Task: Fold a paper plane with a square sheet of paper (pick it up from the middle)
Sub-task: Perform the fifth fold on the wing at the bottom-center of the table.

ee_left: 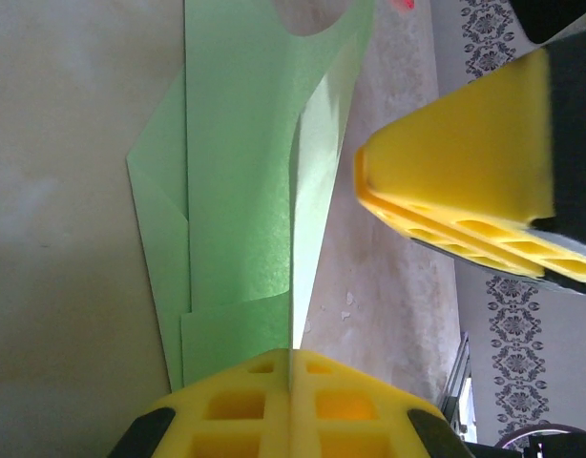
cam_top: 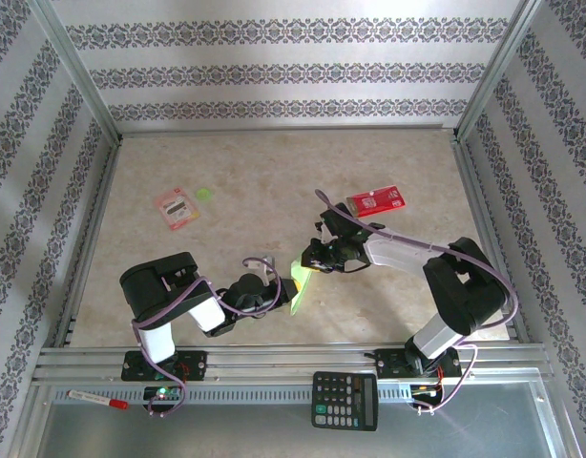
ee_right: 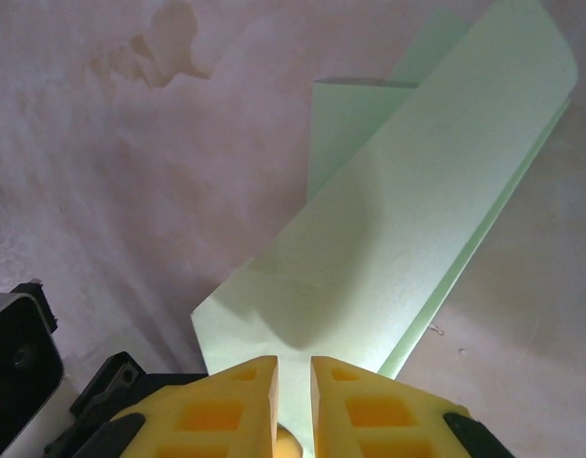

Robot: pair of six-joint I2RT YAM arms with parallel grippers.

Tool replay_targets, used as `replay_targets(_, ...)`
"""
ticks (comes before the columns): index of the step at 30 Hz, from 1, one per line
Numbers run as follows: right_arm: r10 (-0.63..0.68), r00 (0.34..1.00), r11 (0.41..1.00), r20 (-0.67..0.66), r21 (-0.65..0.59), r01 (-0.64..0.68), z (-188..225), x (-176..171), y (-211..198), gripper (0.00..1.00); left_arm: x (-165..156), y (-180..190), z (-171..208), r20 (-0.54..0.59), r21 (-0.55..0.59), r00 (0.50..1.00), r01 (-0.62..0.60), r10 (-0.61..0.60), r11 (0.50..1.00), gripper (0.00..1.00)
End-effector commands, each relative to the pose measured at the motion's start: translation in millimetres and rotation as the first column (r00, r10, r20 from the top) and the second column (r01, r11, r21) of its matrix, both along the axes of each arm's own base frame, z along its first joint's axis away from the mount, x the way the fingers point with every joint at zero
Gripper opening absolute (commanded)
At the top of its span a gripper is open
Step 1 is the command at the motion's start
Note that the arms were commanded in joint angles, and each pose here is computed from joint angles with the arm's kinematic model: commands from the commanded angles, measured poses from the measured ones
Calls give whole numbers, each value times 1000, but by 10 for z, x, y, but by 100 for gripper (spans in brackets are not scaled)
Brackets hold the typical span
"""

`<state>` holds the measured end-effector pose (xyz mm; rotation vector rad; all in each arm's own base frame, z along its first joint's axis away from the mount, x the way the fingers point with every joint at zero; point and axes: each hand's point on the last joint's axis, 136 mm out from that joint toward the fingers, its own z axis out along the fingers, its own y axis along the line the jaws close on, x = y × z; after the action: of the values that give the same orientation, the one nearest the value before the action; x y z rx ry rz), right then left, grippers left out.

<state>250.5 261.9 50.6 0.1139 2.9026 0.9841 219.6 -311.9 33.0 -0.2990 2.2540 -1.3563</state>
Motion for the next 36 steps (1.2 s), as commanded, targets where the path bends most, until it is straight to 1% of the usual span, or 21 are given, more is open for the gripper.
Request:
replay_targets(1, 17, 1000, 1000, 17, 10, -17, 30, 55, 89, 16, -82, 157, -385, -107, 128, 994, -3, 17, 992, 0)
replay_targets(18, 39, 999, 999, -20, -30, -40, -220, 50, 92, 13, -103, 195, -496, -144, 156, 989, -12, 34, 988, 0)
replay_targets(32, 44, 999, 998, -22, -48, -45, -286, 61, 56, 13, -120, 193, -544, -169, 167, 985, -9, 37, 986, 0)
replay_targets(36, 46, 998, 997, -30, -53, -48, -325, 62, 44, 13, -121, 181, -535, -166, 164, 986, -5, 33, 986, 3)
